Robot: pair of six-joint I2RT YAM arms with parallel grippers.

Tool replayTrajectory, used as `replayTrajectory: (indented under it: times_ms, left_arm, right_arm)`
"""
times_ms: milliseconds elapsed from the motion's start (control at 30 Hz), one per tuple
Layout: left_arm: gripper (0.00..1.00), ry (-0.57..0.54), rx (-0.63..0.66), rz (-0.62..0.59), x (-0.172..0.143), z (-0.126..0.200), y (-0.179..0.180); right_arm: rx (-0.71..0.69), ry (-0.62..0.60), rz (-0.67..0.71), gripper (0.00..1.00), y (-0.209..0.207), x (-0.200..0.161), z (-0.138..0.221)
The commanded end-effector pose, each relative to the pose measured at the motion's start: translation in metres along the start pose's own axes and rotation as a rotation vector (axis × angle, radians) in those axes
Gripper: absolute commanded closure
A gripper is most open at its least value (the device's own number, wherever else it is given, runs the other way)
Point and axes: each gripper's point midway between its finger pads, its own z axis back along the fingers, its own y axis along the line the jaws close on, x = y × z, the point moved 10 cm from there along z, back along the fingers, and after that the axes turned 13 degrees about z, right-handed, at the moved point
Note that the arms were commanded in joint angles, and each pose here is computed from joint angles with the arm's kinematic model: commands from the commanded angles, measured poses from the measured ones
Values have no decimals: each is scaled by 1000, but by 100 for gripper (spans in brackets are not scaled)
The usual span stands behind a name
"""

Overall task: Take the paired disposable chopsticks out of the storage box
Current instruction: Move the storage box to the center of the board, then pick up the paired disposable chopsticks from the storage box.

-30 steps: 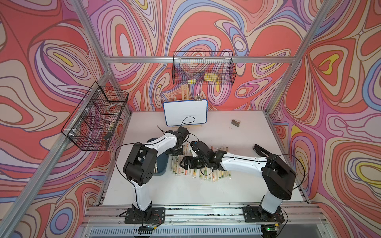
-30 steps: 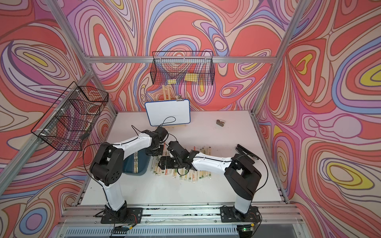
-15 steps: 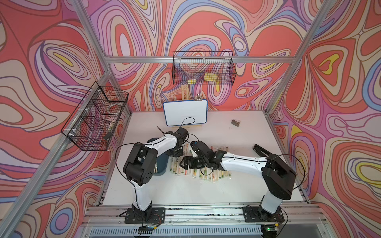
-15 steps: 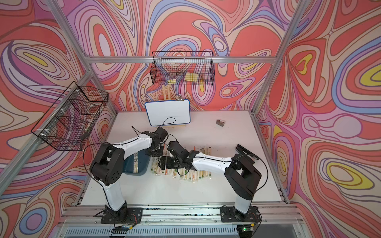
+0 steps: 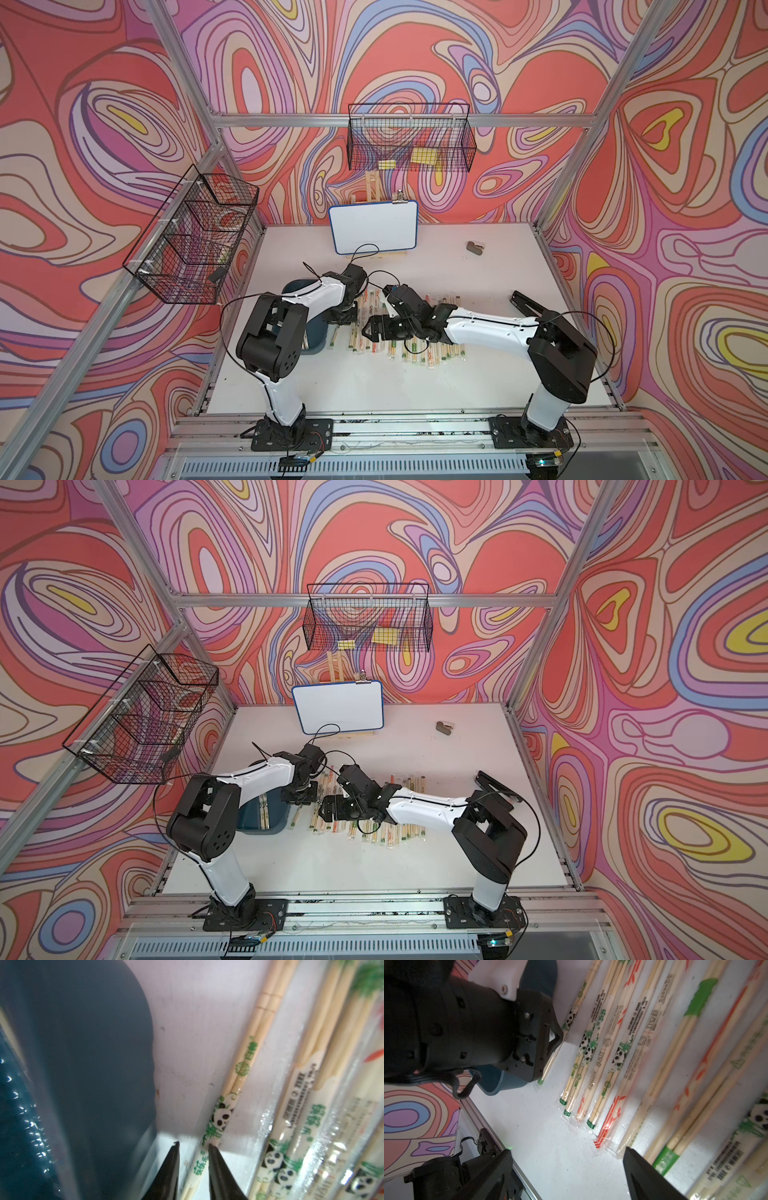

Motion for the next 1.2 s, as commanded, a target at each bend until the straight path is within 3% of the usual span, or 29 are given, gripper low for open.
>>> replayTrajectory:
  times_ms: [0, 300, 667, 900, 1167]
  left_arm:
    - [72, -22, -8, 36, 5, 6, 11]
    - [72, -29, -40, 80, 10, 13, 29]
    - [69, -84, -358, 137, 13, 78, 27]
    - [69, -154, -327, 203, 28, 103, 50]
    - [68, -158, -214, 335, 35, 85, 95]
  right_arm:
    - [25, -29, 18, 11, 7, 8, 2]
    - [31, -26, 19, 11, 8, 8, 1]
    - [30, -22, 16, 11, 7, 7, 0]
    - [40, -29, 29, 11, 12, 15, 1]
    - [68, -31, 40, 11, 18, 25, -4]
